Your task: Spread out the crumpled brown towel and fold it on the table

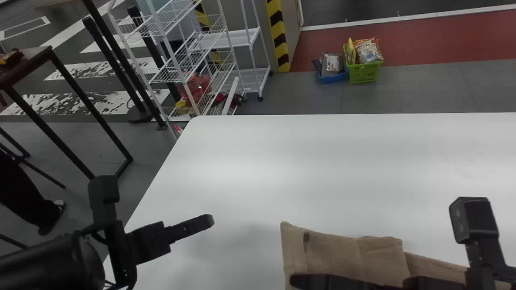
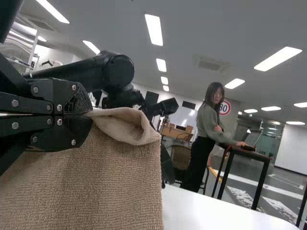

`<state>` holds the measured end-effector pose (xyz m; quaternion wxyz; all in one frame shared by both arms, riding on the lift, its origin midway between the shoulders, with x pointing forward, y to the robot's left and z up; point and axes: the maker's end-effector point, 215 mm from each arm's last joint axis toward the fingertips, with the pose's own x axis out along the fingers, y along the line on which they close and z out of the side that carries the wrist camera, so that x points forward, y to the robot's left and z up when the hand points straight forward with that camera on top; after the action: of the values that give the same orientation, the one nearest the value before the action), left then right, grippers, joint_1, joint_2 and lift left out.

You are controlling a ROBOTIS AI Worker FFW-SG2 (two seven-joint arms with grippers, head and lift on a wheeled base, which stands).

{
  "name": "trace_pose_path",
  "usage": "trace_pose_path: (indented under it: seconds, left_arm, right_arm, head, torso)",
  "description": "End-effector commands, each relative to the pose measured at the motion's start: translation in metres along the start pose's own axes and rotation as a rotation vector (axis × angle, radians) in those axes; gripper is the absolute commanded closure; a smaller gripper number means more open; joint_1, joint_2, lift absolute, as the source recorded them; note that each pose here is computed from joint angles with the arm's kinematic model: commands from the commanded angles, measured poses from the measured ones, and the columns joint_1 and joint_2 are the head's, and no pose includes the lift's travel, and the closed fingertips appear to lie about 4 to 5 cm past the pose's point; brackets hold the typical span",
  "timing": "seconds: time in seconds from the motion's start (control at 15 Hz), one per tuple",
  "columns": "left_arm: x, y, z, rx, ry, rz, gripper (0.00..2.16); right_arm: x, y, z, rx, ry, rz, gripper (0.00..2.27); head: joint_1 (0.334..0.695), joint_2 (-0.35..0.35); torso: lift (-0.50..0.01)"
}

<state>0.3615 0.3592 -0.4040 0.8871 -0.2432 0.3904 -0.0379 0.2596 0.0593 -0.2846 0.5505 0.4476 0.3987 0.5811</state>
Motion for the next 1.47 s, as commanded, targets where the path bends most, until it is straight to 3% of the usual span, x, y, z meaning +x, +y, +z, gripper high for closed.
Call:
trace_pose_path:
  seconds: [0.0,0.2,0.53,0.87,1.13,1.27,1.4]
  left_arm:
    - [0.006,0.0,-0.007,-0.019,0.017,-0.006,0.08]
    - [0.007,0.008,-0.007,-0.03,0.018,0.018,0.09]
    - [0.012,0.036,-0.002,-0.114,0.011,0.034,0.08]
    - [-0.002,0.026,0.008,-0.13,-0.038,-0.038,0.08]
    - [-0.028,0.01,0.037,-0.085,-0.128,-0.079,0.08]
    - [-0.03,0.005,0.041,-0.077,-0.137,-0.09,0.08]
    - [-0.028,0.003,0.04,-0.074,-0.133,-0.09,0.08]
  right_arm:
    - [0.006,0.008,-0.003,0.01,0.016,0.039,1.3]
    - [0.009,0.012,-0.002,0.021,0.027,0.08,1.29]
    - [0.021,0.016,-0.012,0.077,0.07,0.167,1.29]
    - [0.042,0.026,-0.018,0.073,0.153,0.216,1.29]
    - [0.053,0.037,0.038,-0.031,-0.015,0.29,1.29]
    - [0.044,0.042,0.093,-0.069,-0.205,0.372,1.29]
    - [0.033,0.045,0.119,-0.056,-0.288,0.433,1.29]
  head:
    - [0.695,0.35]
    - [0.695,0.35]
    - [0.695,0.35]
    - [0.695,0.35]
    - [0.695,0.35]
    - [0.695,0.35]
    - [0.695,0.35]
  torso:
    - [-0.127]
    - [-0.127]
    - [-0.127]
    - [-0.127]
    - [-0.127]
    - [-0.127]
    - [-0.127]
